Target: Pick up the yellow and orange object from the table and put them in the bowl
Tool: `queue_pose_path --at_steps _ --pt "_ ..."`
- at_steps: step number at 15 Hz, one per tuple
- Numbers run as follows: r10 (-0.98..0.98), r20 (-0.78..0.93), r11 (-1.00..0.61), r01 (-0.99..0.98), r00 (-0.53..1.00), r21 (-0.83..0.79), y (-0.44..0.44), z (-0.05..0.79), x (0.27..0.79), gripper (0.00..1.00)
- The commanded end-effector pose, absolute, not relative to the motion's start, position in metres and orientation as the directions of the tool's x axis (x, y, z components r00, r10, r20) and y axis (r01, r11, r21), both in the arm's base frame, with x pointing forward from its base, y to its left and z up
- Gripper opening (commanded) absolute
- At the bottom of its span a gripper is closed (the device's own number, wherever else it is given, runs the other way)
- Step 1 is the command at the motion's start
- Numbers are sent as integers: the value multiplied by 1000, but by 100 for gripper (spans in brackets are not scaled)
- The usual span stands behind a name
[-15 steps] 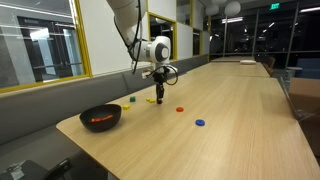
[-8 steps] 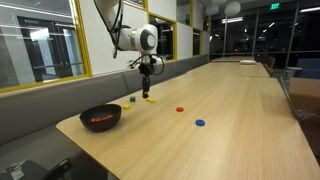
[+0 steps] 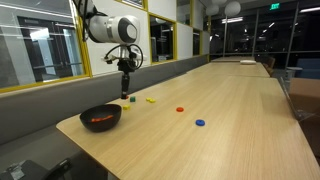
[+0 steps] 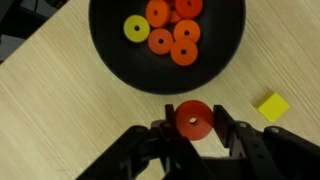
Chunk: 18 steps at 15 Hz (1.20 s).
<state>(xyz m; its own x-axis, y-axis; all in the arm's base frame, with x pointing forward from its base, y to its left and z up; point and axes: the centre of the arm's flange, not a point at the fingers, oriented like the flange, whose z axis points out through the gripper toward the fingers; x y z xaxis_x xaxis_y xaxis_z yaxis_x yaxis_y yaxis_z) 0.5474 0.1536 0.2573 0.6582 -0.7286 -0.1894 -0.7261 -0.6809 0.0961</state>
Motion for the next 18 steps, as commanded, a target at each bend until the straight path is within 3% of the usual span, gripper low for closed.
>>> queue_pose_path --at_steps 1,17,18 --pt "-732 -224 -675 -729 643 114 153 264 499 23" --pt "-699 -341 -706 -682 628 192 180 235 456 22" --pt "-697 -345 -708 -678 629 195 181 235 455 67"
